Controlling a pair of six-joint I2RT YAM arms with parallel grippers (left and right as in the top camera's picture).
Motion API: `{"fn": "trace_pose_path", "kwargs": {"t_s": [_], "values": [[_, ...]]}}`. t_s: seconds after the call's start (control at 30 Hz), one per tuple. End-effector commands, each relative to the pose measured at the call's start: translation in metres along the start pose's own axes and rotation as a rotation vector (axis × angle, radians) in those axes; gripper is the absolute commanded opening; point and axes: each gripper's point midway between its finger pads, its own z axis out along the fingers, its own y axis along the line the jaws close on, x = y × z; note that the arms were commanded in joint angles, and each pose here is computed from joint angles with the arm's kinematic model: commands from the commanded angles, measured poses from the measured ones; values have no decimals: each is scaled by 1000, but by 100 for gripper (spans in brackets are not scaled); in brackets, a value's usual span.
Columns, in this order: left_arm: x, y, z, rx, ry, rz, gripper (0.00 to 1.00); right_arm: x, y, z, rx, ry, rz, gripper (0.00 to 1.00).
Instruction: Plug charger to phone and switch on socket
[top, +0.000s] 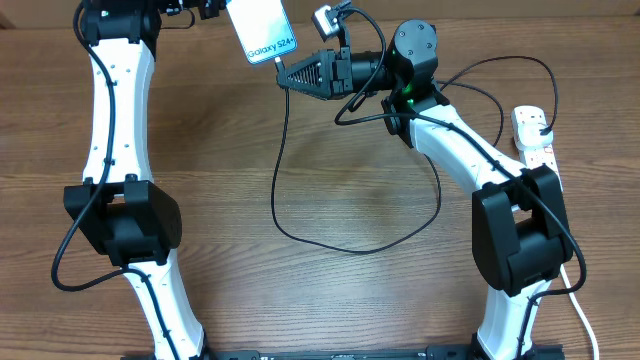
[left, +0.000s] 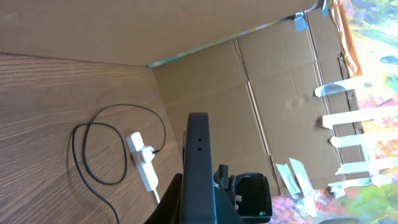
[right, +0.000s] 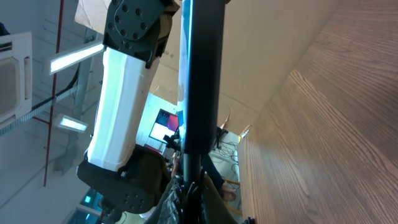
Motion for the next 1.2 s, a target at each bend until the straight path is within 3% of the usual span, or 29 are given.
{"fn": "trace_pose_path", "kwargs": {"t_s": [0.0,1.17], "values": [[4,-12,2,21,20,6,4,-14,3,-3,9,-58,-15,4],[10,-14,16,20,33,-7,4,-29,0,-5,23,-147,60,4]]}}
